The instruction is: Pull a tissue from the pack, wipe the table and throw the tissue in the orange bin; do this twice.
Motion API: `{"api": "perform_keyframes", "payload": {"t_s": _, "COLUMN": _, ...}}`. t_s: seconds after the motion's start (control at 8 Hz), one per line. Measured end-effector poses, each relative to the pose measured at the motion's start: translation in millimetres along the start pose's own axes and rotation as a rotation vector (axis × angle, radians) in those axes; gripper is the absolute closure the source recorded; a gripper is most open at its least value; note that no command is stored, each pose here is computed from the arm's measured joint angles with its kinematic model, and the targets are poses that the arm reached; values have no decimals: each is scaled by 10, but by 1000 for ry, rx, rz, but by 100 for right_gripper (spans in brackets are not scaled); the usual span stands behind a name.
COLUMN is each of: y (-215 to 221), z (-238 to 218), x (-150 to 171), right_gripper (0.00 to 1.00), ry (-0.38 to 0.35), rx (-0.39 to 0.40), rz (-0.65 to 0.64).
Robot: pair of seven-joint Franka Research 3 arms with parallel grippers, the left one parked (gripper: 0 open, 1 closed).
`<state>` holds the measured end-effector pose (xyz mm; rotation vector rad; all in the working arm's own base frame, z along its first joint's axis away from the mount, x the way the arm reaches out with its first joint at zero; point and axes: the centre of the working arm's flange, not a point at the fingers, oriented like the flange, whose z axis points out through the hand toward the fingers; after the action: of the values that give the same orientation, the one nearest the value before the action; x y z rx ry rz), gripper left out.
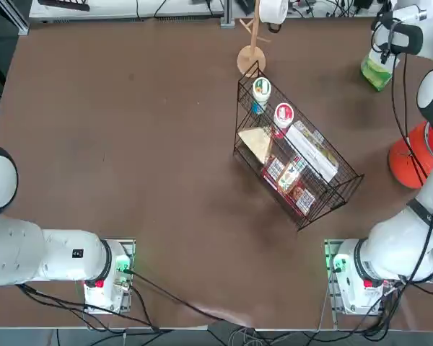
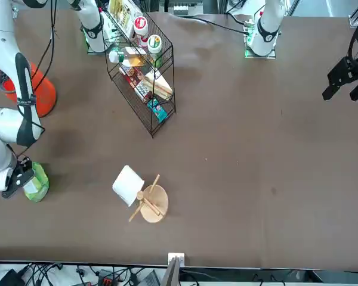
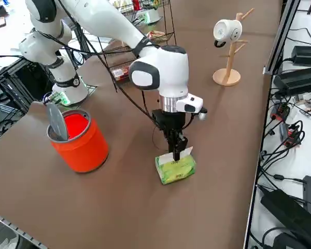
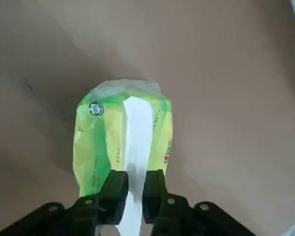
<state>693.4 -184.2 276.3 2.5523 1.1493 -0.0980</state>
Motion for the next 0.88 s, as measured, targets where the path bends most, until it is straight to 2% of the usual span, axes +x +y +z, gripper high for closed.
{"api": "perform_keyframes", "payload": {"t_s": 0.38, "y": 0, "z": -143, "x": -40, "right_gripper": 98, "ry": -33, "rx": 34, "rz": 3}}
{"api": "perform_keyframes", "payload": {"t_s": 0.88, "y": 20, "z": -339, "x": -76, "right_gripper": 99, "ry": -24, "rx": 67, "rz": 40}}
